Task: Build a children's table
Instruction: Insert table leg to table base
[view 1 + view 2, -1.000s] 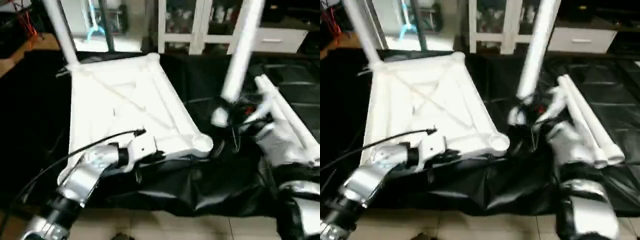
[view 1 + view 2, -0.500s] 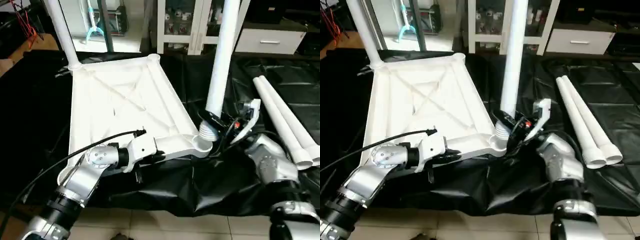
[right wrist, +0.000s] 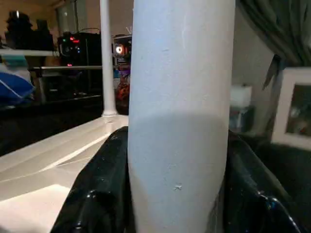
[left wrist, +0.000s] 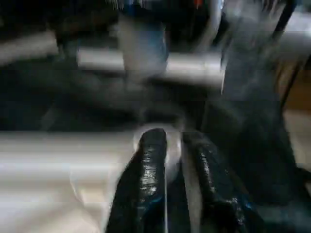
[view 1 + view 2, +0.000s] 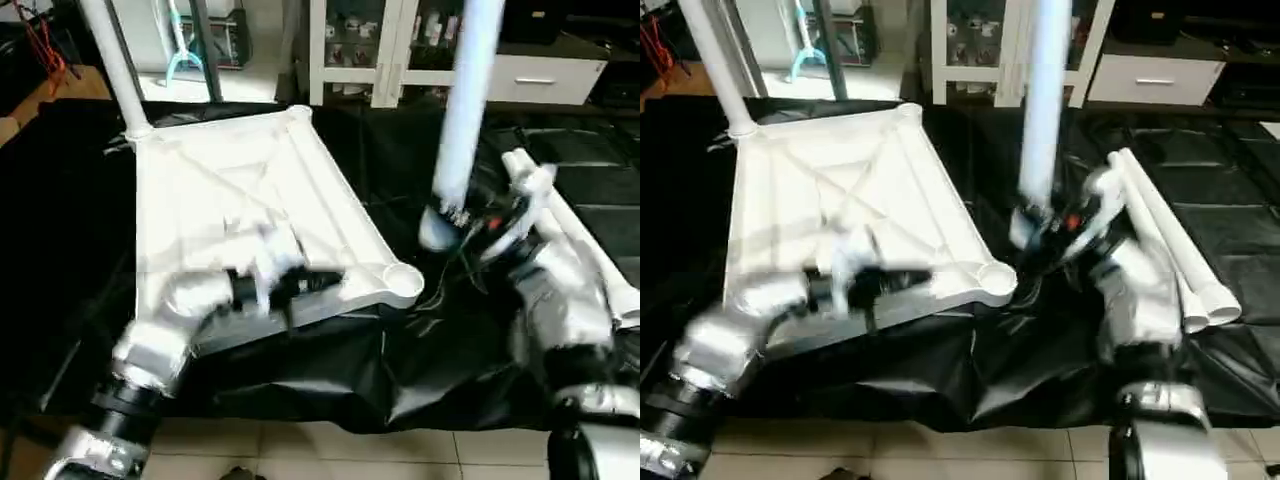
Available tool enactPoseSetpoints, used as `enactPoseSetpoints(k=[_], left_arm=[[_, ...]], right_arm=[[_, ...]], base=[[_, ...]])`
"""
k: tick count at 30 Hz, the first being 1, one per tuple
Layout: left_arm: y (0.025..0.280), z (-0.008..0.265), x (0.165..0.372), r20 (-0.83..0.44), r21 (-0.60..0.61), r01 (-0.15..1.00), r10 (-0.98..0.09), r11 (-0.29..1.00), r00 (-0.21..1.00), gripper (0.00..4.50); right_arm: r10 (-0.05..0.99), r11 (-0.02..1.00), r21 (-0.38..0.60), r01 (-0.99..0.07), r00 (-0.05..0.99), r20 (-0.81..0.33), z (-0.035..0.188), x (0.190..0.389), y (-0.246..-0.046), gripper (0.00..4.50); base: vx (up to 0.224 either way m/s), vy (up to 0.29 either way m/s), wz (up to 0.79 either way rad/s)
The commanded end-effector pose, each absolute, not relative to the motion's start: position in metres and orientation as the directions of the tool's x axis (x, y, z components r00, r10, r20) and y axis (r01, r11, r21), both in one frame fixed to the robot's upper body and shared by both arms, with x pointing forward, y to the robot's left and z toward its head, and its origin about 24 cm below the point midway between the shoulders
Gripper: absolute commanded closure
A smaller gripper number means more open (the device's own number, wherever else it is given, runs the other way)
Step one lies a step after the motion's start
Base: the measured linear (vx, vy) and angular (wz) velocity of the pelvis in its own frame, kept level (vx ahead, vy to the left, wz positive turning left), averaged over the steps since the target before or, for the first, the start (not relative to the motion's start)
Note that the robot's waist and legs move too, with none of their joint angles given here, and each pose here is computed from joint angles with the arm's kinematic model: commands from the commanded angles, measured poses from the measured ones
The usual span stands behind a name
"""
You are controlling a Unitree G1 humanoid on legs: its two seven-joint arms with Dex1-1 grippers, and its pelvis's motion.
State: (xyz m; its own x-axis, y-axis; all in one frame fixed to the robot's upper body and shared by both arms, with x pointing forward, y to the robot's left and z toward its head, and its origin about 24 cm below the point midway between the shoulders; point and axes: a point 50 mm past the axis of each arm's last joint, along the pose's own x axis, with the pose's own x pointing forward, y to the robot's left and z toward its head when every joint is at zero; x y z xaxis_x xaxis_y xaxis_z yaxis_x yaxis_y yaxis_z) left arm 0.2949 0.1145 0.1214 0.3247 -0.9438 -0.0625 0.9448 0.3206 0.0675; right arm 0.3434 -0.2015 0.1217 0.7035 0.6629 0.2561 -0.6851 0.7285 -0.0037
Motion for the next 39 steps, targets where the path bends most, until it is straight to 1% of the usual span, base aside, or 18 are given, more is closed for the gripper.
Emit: enactPoseSetpoints(k=[1,2,3,4,6,10,11,14,16,19,21,25,27,30,32,33,35,39], left_arm=[[0.123,0.129,0.293,-0.019,-0.004,0.955,-0.954,0.298,0.298,3.4],[0.128,0.138,0.301,0.023,0.01,0.933,-0.933,0.359,0.359,3.23],[0.135,0.152,0.323,0.086,0.03,0.837,-0.836,0.546,0.542,3.11],[0.135,0.154,0.326,0.092,0.029,0.821,-0.82,0.57,0.565,3.11],[0.14,0.169,0.351,0.118,0.013,0.661,-0.657,0.75,0.744,3.01],[0.144,0.188,0.37,0.147,-0.009,0.529,-0.522,0.849,0.84,2.75],[0.138,0.206,0.382,0.162,-0.012,0.469,-0.461,0.883,0.873,2.71],[0.125,0.225,0.388,0.204,-0.013,0.466,-0.454,0.885,0.867,2.69],[0.106,0.245,0.382,0.274,-0.046,0.549,-0.518,0.834,0.81,2.69],[0.077,0.267,0.361,0.342,-0.024,0.716,-0.668,0.697,0.661,2.69],[0.053,0.275,0.331,0.342,0.076,0.858,-0.821,0.508,0.456,2.69],[0.046,0.277,0.308,0.346,0.076,0.931,-0.885,0.358,0.312,2.69],[0.051,0.273,0.312,0.34,0.074,0.917,-0.875,0.391,0.346,2.69],[0.078,0.247,0.341,0.247,0.074,0.789,-0.778,0.61,0.578,2.69],[0.083,0.243,0.345,0.231,0.076,0.77,-0.762,0.634,0.605,2.69],[0.099,0.228,0.354,0.182,0.074,0.692,-0.692,0.718,0.699,2.69],[0.116,0.207,0.358,0.089,0.135,0.617,-0.63,0.775,0.771,2.69],[0.129,0.174,0.353,-0.06,0.272,0.629,-0.64,0.728,0.766,2.69]], right_arm=[[0.664,0.731,-0.048,-0.681,0.693,0.28,0.132,0.345,-0.201,2.6],[0.679,0.721,-0.073,-0.689,0.682,0.27,0.132,0.344,-0.197,2.6],[0.711,0.696,-0.117,-0.709,0.657,0.251,0.131,0.342,-0.189,2.6],[0.715,0.692,-0.123,-0.711,0.654,0.248,0.131,0.341,-0.188,2.6],[0.757,0.651,-0.178,-0.738,0.614,0.221,0.13,0.339,-0.177,2.6],[0.794,0.606,-0.221,-0.764,0.57,0.208,0.13,0.336,-0.163,2.6],[0.822,0.568,-0.248,-0.785,0.533,0.2,0.13,0.335,-0.149,2.6],[0.848,0.531,-0.279,-0.8,0.506,0.16,0.125,0.334,-0.14,2.6],[0.837,0.544,-0.289,-0.788,0.534,0.12,0.118,0.335,-0.141,2.6],[0.821,0.56,-0.302,-0.772,0.566,0.074,0.112,0.337,-0.147,2.6],[0.811,0.57,-0.301,-0.765,0.582,0.055,0.109,0.337,-0.15,2.6],[0.779,0.609,-0.297,-0.736,0.624,0.05,0.107,0.34,-0.156,2.6],[0.763,0.63,-0.289,-0.721,0.644,0.057,0.108,0.342,-0.159,2.6],[0.738,0.665,-0.263,-0.699,0.67,0.083,0.111,0.346,-0.162,2.6],[0.736,0.666,-0.262,-0.698,0.671,0.084,0.111,0.347,-0.163,2.6],[0.717,0.694,-0.209,-0.689,0.687,0.119,0.113,0.349,-0.164,2.61],[0.675,0.737,-0.114,-0.667,0.717,0.172,0.117,0.353,-0.169,2.61],[0.638,0.758,0.005,-0.653,0.743,0.203,0.119,0.357,-0.179,2.61]], base=[[0.0,0.0,0.0],[0.0,0.0,0.0],[0.0,0.0,0.0],[0.0,0.0,0.0],[0.0,0.0,0.0],[0.0,0.0,0.0],[0.0,0.0,0.0],[0.0,0.0,0.0],[0.0,0.0,0.0],[0.0,0.0,0.0],[0.0,0.0,0.0],[0.0,0.0,0.0],[0.0,0.0,0.0],[0.0,0.0,0.0],[0.0,0.0,0.0],[0.0,0.0,0.0],[0.0,0.0,0.0],[0.0,0.0,0.0]])
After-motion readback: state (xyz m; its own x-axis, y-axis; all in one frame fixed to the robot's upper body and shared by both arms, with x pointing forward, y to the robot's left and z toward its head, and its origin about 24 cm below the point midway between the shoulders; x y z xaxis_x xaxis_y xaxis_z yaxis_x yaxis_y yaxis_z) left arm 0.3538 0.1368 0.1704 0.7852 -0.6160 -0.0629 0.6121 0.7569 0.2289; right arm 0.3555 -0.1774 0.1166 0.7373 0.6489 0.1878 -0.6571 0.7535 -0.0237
